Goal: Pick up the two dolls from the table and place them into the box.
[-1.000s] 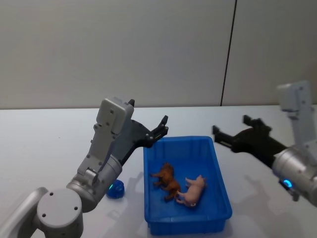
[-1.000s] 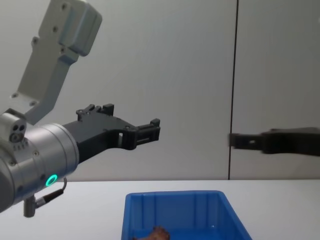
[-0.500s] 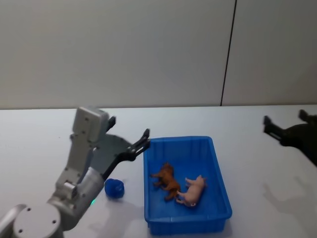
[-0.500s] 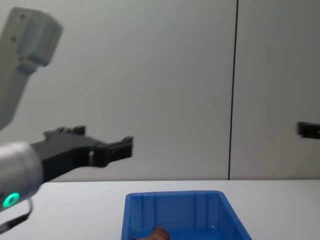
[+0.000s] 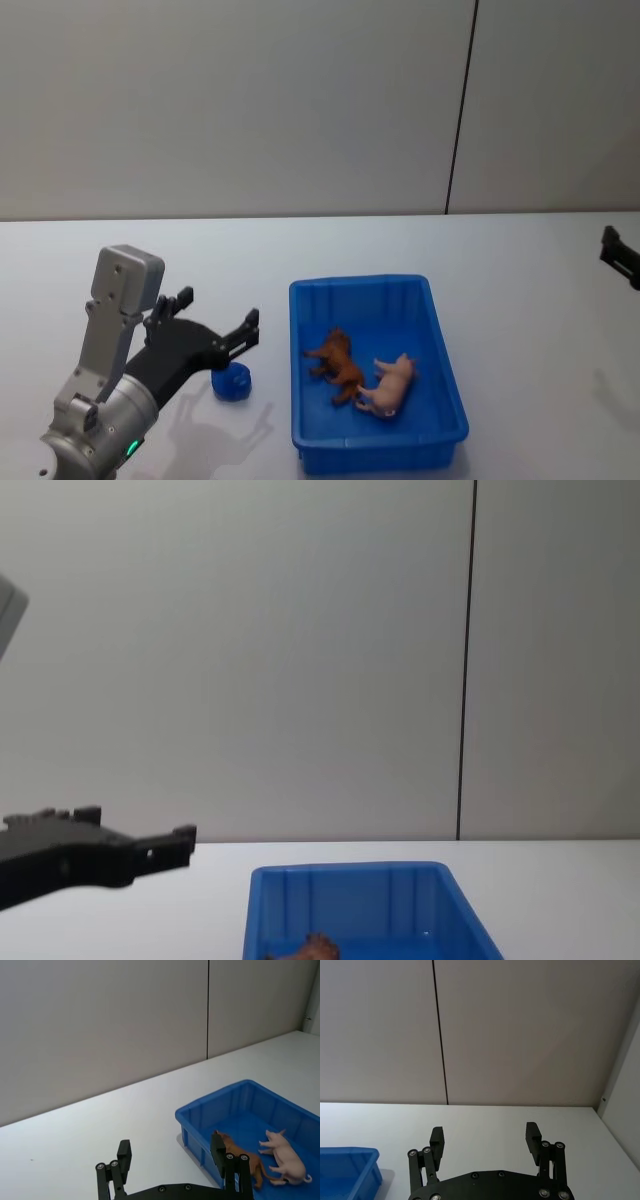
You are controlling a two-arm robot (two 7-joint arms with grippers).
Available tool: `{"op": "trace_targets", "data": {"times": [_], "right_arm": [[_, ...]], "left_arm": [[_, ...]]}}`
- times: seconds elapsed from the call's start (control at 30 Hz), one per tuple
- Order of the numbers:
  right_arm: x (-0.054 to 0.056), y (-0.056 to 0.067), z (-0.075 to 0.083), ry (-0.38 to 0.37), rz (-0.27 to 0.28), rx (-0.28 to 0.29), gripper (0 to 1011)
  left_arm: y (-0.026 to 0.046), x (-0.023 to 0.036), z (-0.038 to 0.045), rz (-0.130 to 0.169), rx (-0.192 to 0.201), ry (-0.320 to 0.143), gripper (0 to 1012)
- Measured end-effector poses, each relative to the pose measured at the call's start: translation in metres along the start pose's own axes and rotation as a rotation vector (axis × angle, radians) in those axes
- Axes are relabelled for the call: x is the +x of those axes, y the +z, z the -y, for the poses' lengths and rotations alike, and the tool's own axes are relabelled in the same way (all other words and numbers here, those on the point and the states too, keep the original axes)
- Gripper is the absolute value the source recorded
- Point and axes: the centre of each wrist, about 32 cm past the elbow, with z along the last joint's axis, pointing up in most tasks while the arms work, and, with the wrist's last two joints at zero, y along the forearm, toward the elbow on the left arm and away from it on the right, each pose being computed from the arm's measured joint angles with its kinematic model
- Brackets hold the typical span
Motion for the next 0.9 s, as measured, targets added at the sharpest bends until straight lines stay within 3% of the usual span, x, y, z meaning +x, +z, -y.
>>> {"op": "trace_targets", "data": {"times": [0.23,0.27,0.43,0.63,0.83,0.9], "right_arm": [[0.006,0.000,0.004,-0.030,0.002,0.006,1001],[0.006,0.000,0.004,-0.030,0.002,0.006,1001],[0.009,0.000,0.005,-0.044,0.003,0.010,1001],[0.010,0.000,0.006,-0.053,0.003,0.012,1001],[0.011,0.000,0.007,-0.058,0.004,0.013,1001],[0.011,0.000,0.007,-0.058,0.004,0.013,1001]], "left_arm": [[-0.0070,0.0152,0.0042,-0.002,0.059,-0.073,1001],[-0.0070,0.0152,0.0042,-0.002,0.059,-0.073,1001],[-0.0128,0.0289,0.0197,0.003,0.110,-0.147,1001],[-0.0197,0.0401,0.0392,0.011,0.163,-0.198,1001],[-0.0251,0.0467,0.0531,0.013,0.216,-0.217,1001],[-0.0257,0.0473,0.0544,0.013,0.222,-0.217,1001]]}}
